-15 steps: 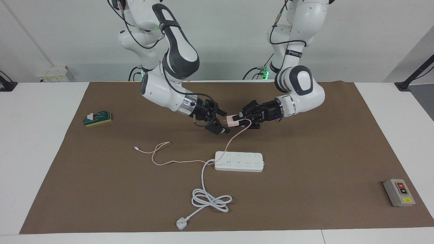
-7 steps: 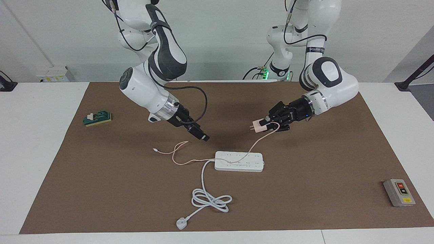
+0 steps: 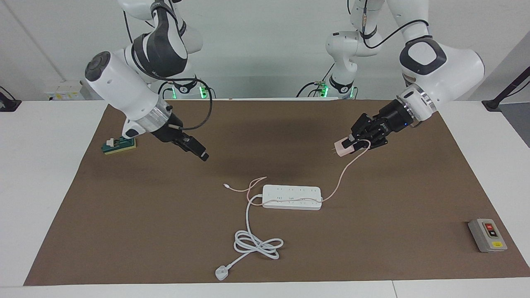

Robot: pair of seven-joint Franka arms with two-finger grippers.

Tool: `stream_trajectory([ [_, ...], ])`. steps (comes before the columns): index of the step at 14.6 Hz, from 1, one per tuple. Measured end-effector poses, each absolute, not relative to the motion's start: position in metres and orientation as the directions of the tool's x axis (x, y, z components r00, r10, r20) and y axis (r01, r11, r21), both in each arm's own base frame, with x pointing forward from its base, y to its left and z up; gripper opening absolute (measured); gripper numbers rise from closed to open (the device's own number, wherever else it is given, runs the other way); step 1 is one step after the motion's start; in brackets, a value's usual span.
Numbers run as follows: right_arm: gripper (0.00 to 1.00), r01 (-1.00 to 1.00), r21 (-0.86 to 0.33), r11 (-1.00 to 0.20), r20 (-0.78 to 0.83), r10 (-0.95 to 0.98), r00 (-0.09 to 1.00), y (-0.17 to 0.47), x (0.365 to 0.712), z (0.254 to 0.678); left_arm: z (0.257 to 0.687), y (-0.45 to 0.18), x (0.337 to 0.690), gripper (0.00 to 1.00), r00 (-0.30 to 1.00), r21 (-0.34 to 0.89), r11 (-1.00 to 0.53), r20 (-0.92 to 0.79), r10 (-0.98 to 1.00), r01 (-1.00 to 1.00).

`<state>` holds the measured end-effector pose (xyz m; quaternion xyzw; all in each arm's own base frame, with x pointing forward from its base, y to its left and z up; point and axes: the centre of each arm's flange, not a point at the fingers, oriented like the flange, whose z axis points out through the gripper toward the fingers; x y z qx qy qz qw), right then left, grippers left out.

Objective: Plug charger into power strip

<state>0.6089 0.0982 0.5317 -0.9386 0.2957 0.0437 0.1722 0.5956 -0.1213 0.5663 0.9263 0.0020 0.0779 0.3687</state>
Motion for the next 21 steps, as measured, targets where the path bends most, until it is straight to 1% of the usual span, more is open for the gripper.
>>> stream_trajectory([
  [3,1.0,-0.498,-0.197,-0.845,-0.107,-0.486,0.867,0.091,0.584,0.566,0.608,-0.11,0.589,0.32,0.993,0.498,-0.867,0.093,0.066,0.011],
  [5,1.0,-0.486,-0.157,-0.86,-0.112,-0.473,0.874,0.086,0.569,0.58,0.612,-0.103,0.587,0.32,0.991,0.376,-0.923,0.068,0.119,0.085],
  [7,1.0,-0.445,-0.13,-0.886,-0.104,-0.435,0.895,0.068,0.561,0.589,0.6,-0.101,0.589,0.32,0.973,0.32,-0.922,0.007,0.232,0.217],
  [8,1.0,-0.427,-0.124,-0.896,-0.101,-0.417,0.903,0.059,0.56,0.589,0.59,-0.101,0.592,0.32,0.949,0.292,-0.905,-0.033,0.313,0.308],
  [10,1.0,-0.433,-0.114,-0.894,-0.112,-0.421,0.9,0.048,0.559,0.585,0.569,-0.106,0.599,0.32,0.858,0.224,-0.828,-0.107,0.503,0.514],
  [14,1.0,-0.454,-0.112,-0.884,-0.11,-0.443,0.89,0.029,0.561,0.584,0.548,-0.153,0.595,0.32,0.681,0.104,-0.674,-0.138,0.719,0.732],
  [15,1.0,-0.445,-0.108,-0.889,-0.098,-0.436,0.895,0.027,0.562,0.584,0.544,-0.17,0.592,0.32,0.636,0.078,-0.632,-0.133,0.76,0.771],
  [17,1.0,-0.374,-0.075,-0.925,-0.075,-0.369,0.927,0.021,0.562,0.583,0.537,-0.194,0.586,0.32,0.6,0.041,-0.599,-0.112,0.792,0.8],
  [21,1.0,-0.307,-0.062,-0.95,-0.066,-0.303,0.951,-0.001,0.564,0.579,0.529,-0.197,0.587,0.32,0.583,0.015,-0.585,-0.097,0.807,0.811],
])
